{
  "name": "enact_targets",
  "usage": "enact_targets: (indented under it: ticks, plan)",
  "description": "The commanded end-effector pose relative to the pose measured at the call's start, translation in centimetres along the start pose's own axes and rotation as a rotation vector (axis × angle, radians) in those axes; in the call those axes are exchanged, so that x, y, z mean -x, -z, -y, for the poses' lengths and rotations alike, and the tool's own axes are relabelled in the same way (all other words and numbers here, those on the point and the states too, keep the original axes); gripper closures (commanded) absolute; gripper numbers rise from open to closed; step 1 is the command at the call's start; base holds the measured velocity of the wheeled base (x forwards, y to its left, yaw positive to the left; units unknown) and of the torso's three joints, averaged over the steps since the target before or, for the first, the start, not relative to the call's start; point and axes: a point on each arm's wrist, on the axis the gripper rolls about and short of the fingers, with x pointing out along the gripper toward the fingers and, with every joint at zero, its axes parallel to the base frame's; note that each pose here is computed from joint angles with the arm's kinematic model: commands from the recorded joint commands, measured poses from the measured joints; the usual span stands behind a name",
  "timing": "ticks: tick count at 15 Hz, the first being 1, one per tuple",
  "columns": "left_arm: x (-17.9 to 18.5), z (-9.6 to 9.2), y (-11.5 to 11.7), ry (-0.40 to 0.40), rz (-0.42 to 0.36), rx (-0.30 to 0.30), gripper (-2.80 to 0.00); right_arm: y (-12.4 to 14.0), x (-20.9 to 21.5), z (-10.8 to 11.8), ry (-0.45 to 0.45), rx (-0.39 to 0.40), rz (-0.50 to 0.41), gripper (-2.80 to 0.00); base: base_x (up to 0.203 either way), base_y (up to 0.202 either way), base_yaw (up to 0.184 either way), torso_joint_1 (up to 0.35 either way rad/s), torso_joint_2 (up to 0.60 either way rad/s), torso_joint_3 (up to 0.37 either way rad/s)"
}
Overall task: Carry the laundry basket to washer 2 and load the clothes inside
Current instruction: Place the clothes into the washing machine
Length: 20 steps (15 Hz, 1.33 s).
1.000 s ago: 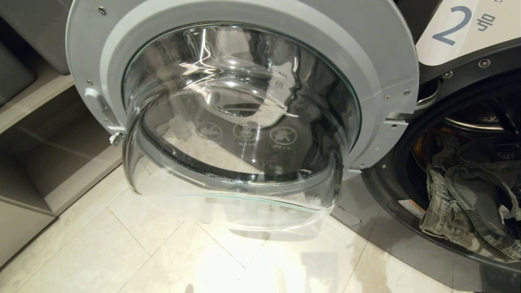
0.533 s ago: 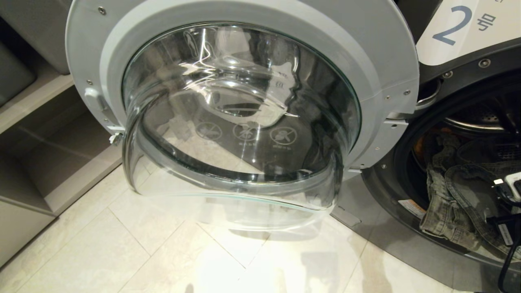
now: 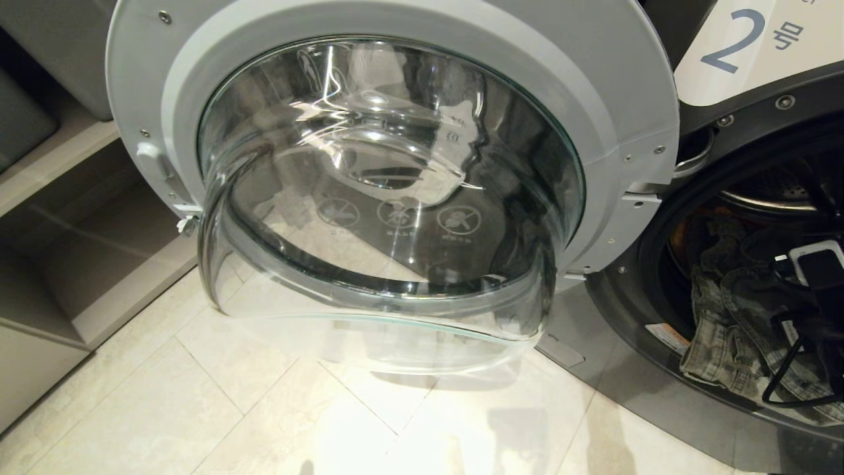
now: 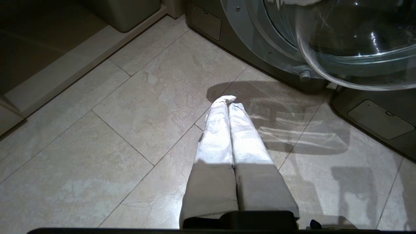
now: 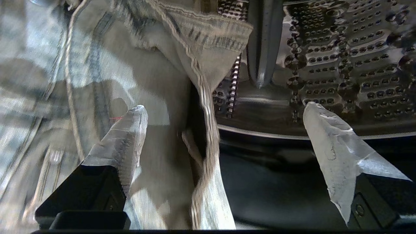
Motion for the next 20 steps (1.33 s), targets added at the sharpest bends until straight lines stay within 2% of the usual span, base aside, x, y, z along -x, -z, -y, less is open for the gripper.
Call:
enact_targets:
  ticks: [1, 6, 9, 10, 16, 20]
  plan:
    - [-0.2, 0.0, 1.1, -0.002, -0.039, -0.001, 0.00, 0.9, -1.7, -1.1, 0.004, 0.028, -0.053, -2.80, 0.000, 0.000, 0.000, 0.000, 0.00, 0.000]
    - [-0.2, 0.0, 1.1, -0.001, -0.039, 0.000, 0.00, 3.1, -3.7, -0.9, 0.038, 0.030, -0.149, -2.80, 0.000, 0.000, 0.000, 0.000, 0.00, 0.000]
    - [-0.2, 0.0, 1.1, -0.002, -0.039, -0.001, 0.00, 3.6, -4.3, -0.9, 0.045, 0.021, -0.171, -2.80, 0.000, 0.000, 0.000, 0.000, 0.00, 0.000]
    - [-0.2, 0.0, 1.1, -0.002, -0.039, 0.000, 0.00, 3.6, -4.4, -1.0, 0.045, 0.022, -0.174, 0.00, 0.000, 0.000, 0.000, 0.000, 0.00, 0.000]
    - [-0.2, 0.0, 1.1, -0.002, -0.039, -0.001, 0.00, 3.7, -4.5, -1.2, 0.040, 0.020, -0.177, 0.00, 0.000, 0.000, 0.000, 0.000, 0.00, 0.000]
    - [-0.2, 0.0, 1.1, -0.002, -0.040, 0.001, 0.00, 3.2, -5.0, -1.2, 0.052, -0.051, -0.162, 0.00, 0.000, 0.000, 0.000, 0.000, 0.00, 0.000]
